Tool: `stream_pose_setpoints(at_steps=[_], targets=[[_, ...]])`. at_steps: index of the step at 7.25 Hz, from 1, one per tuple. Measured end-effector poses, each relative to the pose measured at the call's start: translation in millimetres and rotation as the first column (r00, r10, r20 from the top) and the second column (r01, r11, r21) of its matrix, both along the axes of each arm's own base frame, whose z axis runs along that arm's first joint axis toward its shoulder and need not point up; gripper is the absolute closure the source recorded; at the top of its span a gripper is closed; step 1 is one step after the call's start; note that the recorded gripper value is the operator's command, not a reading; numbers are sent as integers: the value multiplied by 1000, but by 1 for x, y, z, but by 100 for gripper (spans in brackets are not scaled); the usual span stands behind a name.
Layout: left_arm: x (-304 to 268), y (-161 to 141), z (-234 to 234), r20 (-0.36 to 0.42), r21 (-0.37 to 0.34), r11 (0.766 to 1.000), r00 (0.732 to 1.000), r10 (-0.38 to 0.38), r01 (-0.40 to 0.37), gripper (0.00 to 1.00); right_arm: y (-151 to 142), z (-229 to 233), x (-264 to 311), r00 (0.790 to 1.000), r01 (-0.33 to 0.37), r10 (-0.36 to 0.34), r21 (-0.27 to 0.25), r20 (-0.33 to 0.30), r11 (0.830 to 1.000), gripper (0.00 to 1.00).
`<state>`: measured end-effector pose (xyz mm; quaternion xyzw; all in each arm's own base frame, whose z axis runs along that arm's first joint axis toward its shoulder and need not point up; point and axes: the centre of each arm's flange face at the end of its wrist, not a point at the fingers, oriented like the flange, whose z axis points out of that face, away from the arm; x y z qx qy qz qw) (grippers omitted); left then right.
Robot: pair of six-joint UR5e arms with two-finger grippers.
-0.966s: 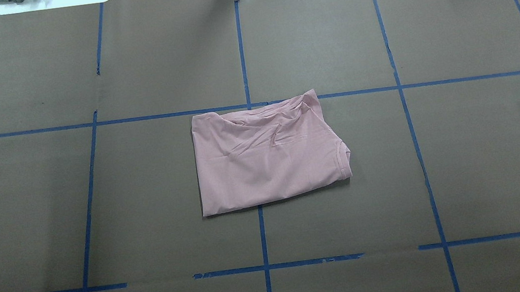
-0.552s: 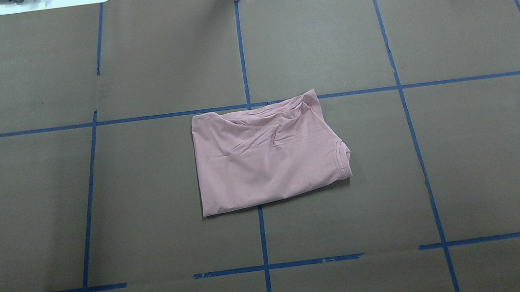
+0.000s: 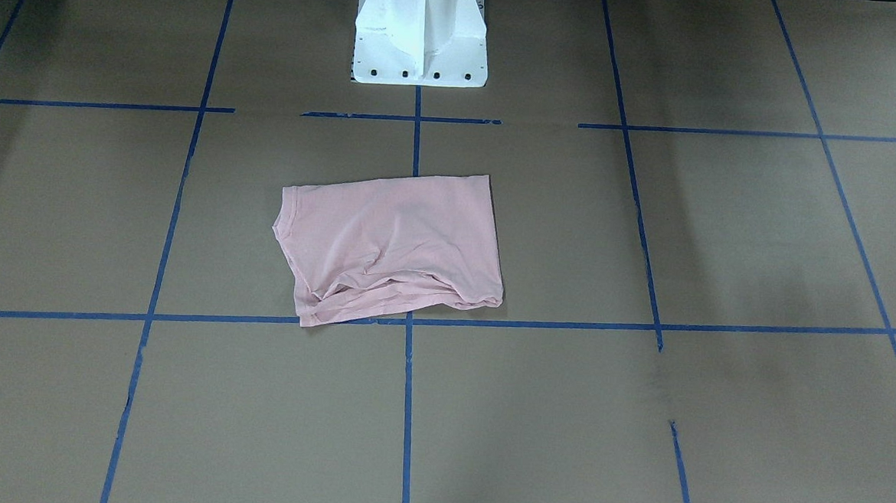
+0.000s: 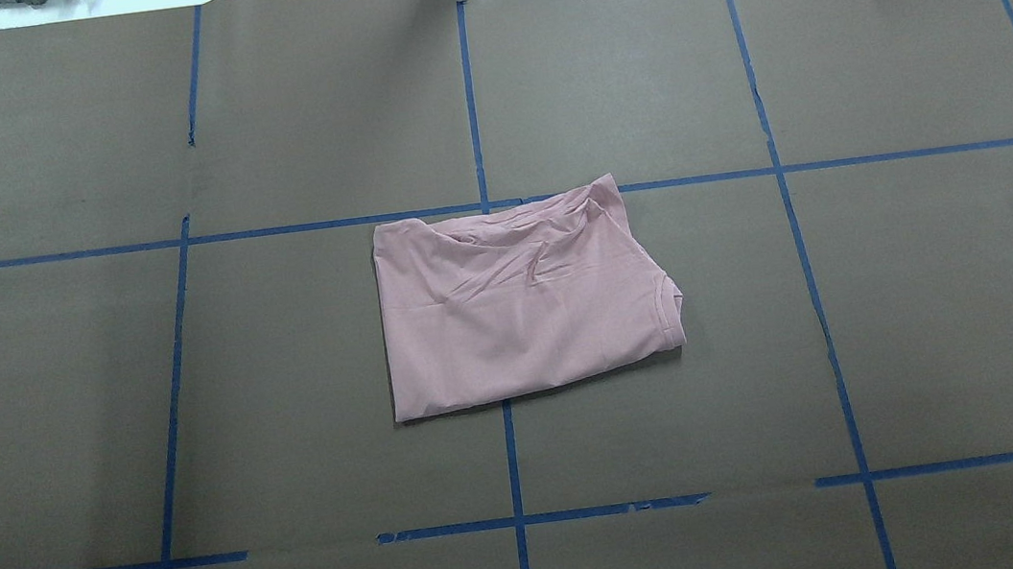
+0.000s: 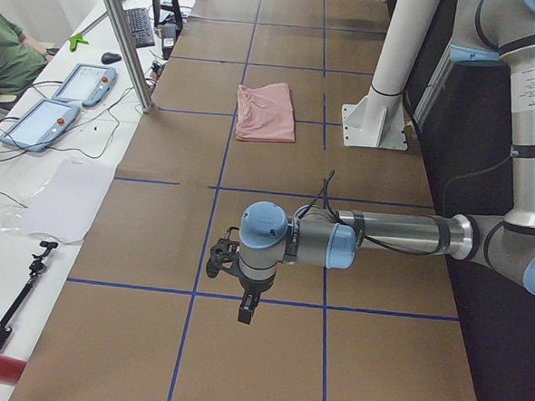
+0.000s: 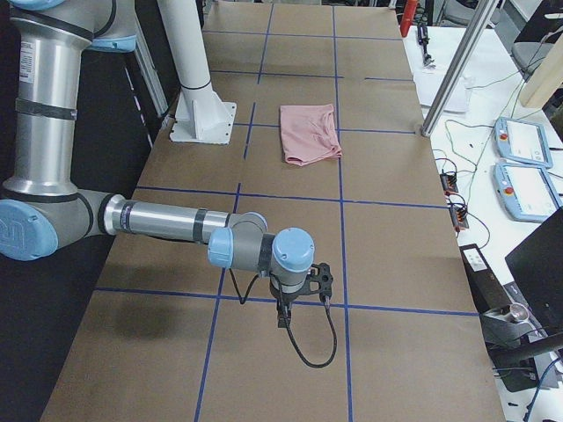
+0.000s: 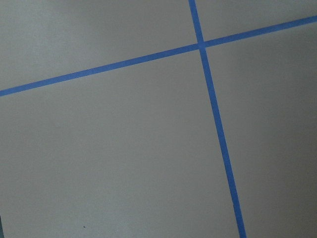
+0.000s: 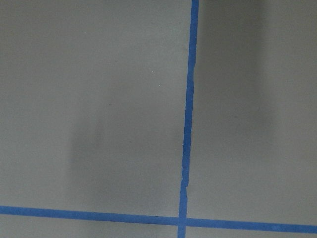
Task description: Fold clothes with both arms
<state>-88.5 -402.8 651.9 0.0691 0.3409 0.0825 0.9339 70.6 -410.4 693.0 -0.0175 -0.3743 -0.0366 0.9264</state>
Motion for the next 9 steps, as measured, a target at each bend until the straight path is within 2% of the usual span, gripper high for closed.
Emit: stream_pose_setpoints(at_steps=[4, 9], targets=[[1, 2, 3, -6, -9, 1000, 1000, -1, 1, 0, 9, 14, 1, 1000, 7, -7, -26, -8, 1000, 0], [0, 2, 2, -1, -4, 1000, 1000, 0, 0, 0, 10, 8, 0, 1000, -1, 0, -19, -13, 1000, 0]])
